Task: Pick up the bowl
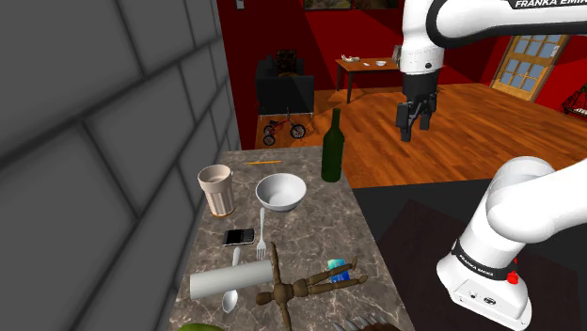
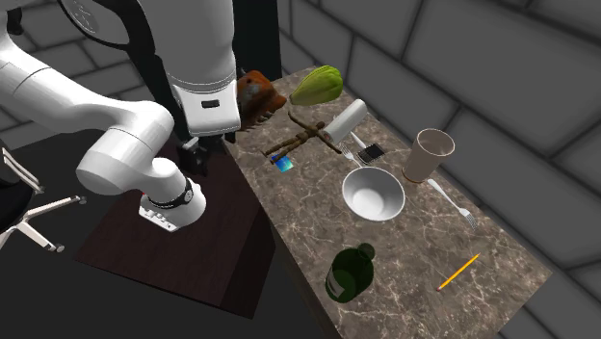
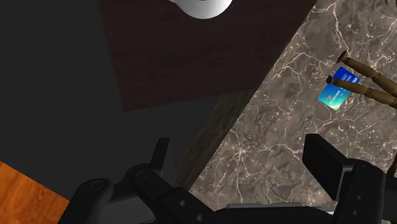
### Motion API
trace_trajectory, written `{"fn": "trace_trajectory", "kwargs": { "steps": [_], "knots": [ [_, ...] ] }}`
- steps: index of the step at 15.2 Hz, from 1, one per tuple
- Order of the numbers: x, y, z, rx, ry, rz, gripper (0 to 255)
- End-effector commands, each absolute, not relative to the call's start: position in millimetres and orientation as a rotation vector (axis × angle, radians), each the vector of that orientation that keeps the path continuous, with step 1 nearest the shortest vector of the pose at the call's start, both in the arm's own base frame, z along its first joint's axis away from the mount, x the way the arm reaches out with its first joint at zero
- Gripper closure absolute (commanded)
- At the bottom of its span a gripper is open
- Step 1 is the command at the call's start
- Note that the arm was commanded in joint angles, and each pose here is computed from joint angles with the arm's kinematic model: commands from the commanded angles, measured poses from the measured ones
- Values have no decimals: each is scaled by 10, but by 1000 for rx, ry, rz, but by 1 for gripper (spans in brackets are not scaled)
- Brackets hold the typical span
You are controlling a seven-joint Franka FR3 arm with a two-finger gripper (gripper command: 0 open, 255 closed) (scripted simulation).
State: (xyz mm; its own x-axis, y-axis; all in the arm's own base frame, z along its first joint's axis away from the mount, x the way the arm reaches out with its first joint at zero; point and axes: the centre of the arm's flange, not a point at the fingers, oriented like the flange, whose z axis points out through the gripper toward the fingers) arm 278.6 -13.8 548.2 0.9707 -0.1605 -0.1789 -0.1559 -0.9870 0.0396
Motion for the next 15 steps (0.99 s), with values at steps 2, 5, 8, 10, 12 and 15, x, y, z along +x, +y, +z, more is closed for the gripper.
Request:
{"fn": "trace_trajectory", "kwargs": {
  "steps": [2, 5, 8, 10, 12, 15],
  "knots": [
    [2869, -129, 5392, 3104, -258, -278, 0],
    [3120, -99, 5124, 3136, -287, -259, 0],
    [3376, -67, 4860, 3167, -317, -240, 0],
    [3550, -43, 4688, 3187, -337, -227, 0],
    [3726, -19, 4518, 3208, -357, -214, 0],
    [3994, 20, 4267, 3238, -388, -194, 0]
  ]
}}
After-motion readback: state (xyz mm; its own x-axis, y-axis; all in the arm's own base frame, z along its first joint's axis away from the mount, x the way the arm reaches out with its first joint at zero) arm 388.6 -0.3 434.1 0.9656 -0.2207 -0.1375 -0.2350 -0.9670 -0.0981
